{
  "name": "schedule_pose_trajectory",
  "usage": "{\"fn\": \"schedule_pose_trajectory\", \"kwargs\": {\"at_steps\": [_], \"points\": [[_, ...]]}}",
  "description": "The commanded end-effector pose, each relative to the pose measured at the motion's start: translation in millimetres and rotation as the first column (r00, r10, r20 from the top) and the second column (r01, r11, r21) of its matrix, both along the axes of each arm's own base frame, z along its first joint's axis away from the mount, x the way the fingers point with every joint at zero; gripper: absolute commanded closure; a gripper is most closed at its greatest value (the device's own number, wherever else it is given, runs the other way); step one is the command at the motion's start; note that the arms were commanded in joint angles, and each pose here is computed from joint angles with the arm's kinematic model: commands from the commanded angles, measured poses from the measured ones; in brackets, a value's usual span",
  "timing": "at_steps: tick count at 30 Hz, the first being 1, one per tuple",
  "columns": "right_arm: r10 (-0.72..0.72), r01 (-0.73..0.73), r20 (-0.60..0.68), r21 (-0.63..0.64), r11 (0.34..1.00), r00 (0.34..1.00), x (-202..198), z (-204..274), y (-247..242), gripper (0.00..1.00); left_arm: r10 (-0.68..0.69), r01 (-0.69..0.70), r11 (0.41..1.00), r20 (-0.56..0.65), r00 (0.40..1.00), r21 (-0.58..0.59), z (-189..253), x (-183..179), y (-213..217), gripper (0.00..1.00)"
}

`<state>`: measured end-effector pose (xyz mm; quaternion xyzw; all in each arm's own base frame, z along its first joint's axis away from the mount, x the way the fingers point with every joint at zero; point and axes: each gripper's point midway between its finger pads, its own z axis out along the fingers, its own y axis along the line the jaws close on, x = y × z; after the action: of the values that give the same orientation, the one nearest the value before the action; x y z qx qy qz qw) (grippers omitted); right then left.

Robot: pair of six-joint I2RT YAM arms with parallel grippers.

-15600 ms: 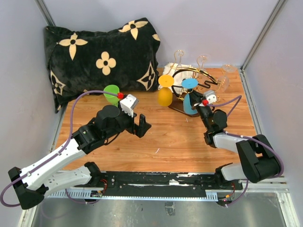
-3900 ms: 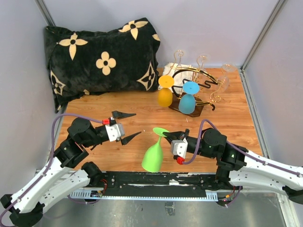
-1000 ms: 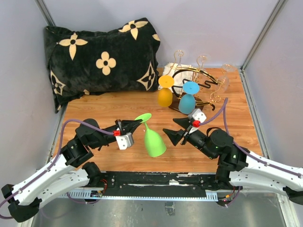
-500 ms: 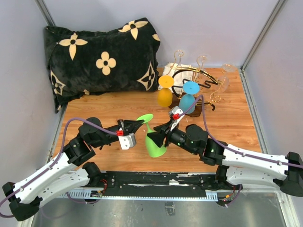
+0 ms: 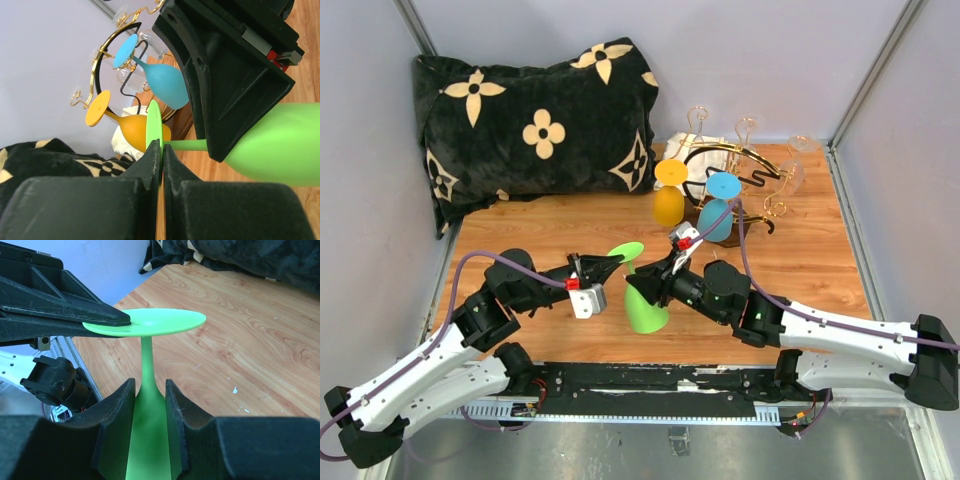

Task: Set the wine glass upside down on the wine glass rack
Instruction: Turn the wine glass upside down at the wine rack.

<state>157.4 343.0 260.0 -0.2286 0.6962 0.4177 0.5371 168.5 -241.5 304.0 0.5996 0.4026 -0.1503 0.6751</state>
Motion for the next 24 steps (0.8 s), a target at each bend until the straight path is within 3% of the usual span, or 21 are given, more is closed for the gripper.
{"fn": "schedule_pose_trajectory", "kwargs": {"at_steps": [1,7,12,15,24], "points": [[-0.006,0.006,0.026,0.025,1.000,1.000,2.0,11.6,7.7,0.71,-0.015,0.018,0.998,0.043,0.999,-0.064,27.7,-6.8,2.3,1.00],[-0.051,0.051,0.047,-0.001,0.999,0.998,10.4,7.8,4.1,0.81,-0.001,0.003,0.998,0.041,0.999,-0.068,26.9,-5.9,4.8,1.00],[-0.058,0.059,0.063,-0.011,0.998,0.996,12.5,8.7,3.6,0.98,0.013,-0.010,0.998,0.040,0.999,-0.067,25.3,-3.6,5.8,0.99],[-0.066,0.067,0.067,-0.014,0.998,0.996,13.6,7.3,1.7,0.99,0.014,-0.011,0.998,0.039,0.999,-0.067,24.4,-3.2,5.6,0.99],[-0.075,0.078,0.079,-0.031,0.996,0.994,15.0,8.1,-1.8,0.99,0.028,-0.025,0.995,0.037,0.999,-0.098,26.8,-3.8,9.2,0.61]]}}
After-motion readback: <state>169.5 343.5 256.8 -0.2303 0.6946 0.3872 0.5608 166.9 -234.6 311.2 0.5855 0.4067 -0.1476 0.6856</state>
